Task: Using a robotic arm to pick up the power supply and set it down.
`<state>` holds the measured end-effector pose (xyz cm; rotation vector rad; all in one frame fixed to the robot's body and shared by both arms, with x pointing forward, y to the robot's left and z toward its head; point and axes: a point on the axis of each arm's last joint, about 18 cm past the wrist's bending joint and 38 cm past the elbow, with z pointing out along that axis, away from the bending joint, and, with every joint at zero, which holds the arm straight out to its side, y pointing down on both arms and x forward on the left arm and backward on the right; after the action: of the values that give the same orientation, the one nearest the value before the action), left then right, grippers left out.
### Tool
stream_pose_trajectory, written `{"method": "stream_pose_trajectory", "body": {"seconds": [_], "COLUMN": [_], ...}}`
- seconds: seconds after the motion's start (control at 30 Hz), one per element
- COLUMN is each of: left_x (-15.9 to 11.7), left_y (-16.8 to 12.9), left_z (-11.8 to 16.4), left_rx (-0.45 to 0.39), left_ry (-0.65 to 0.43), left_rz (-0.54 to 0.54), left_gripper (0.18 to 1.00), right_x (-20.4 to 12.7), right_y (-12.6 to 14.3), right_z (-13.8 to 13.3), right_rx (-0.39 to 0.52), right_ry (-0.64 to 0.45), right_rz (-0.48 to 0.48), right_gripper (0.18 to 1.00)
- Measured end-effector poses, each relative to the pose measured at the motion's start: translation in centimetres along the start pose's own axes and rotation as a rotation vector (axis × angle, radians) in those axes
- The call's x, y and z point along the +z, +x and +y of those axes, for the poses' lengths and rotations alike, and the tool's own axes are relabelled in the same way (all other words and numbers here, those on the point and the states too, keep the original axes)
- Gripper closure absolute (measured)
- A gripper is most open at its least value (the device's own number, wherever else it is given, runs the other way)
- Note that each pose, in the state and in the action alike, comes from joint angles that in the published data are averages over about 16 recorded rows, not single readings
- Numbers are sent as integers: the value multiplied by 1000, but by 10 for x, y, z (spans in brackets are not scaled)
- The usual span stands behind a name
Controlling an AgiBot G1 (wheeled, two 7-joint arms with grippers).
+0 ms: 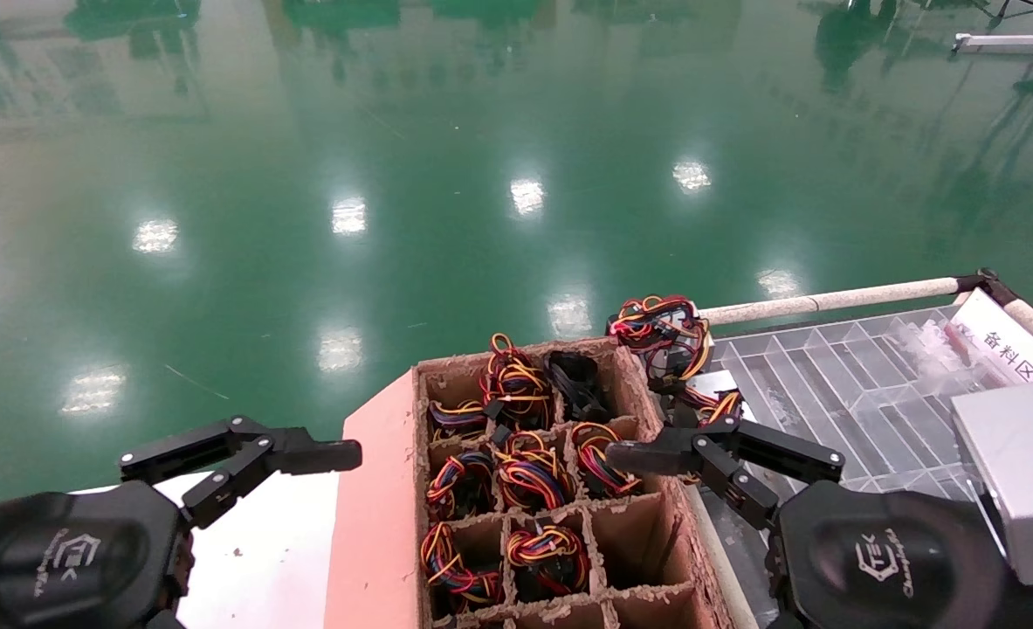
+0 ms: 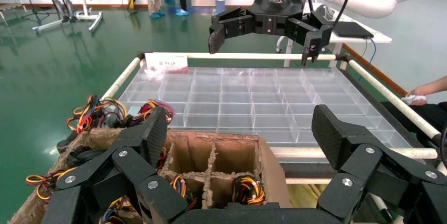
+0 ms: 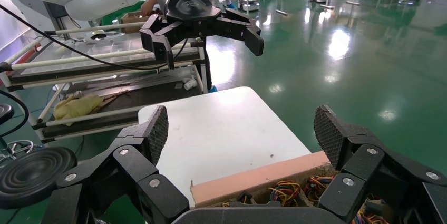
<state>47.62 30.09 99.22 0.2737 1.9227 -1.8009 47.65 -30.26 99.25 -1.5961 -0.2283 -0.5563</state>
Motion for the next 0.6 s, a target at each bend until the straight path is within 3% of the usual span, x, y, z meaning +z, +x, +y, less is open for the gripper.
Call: {"method": "stream_pose_trajectory", "body": {"seconds": [0.27, 0.6], "left_x": [0, 0], "left_y": [0, 0], "left_z": [0, 0], "left_rx": [0, 0], "left_ry": [0, 0], "left_rz": [0, 0], "left_gripper": [199, 292], "right_x": [0, 0], "right_y": [0, 0], "right_z": [0, 0], "right_rx": [0, 0], "right_ry": [0, 0], "right_rz": [0, 0], "right_gripper": [178, 178]}}
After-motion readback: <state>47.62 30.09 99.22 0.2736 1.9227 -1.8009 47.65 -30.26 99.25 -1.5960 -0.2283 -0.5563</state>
